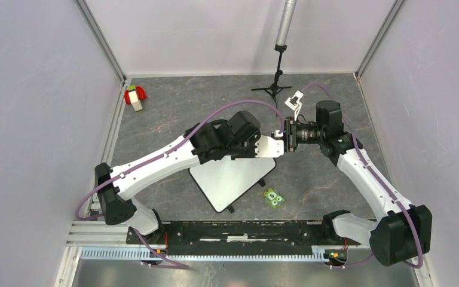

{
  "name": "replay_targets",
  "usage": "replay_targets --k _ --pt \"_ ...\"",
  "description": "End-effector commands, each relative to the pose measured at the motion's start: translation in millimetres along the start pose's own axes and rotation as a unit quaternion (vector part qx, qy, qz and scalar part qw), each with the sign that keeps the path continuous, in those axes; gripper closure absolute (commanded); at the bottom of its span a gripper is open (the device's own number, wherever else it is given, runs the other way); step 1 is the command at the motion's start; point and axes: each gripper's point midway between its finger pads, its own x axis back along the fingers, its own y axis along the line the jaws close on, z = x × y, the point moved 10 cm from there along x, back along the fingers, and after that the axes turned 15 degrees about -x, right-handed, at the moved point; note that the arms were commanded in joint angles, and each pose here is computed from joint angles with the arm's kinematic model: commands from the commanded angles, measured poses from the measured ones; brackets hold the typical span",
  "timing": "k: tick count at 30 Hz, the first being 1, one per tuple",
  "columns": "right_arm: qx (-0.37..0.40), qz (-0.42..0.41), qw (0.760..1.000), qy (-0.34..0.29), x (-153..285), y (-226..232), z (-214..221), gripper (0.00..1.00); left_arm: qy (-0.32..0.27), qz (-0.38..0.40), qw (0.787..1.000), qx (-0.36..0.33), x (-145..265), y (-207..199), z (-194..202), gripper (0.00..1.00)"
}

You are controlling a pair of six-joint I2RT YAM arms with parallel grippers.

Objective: Write a sentence on the whiteboard
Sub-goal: Open the whiteboard marker at the center of the board.

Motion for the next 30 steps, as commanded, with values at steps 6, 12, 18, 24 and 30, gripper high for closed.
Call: replay_targets --k 6,12,18,24,30 --pt "0.042 -0.007 0.999 -0.022 1 9 -7 0.65 -0.038 -0.017 0.999 -0.002 8 8 -13 0.98" --pt "0.041 -0.011 0.999 -0.032 0 11 -10 0.64 -0.043 -0.010 0.999 -0.004 10 5 -14 0.98" --pt "0.044 -0.013 0.998 -0.037 1 13 -10 0.69 -0.045 -0.006 0.999 -0.006 10 3 -17 0.98" --pt "0.049 -0.012 0.998 -0.035 1 12 -9 0.94 -0.044 -0.009 0.999 -0.006 10 4 -20 0.98" --pt "0.056 -0.005 0.998 -0.040 6 14 -16 1.00 -0.025 -0.003 1.000 -0.009 6 -4 -10 0.98"
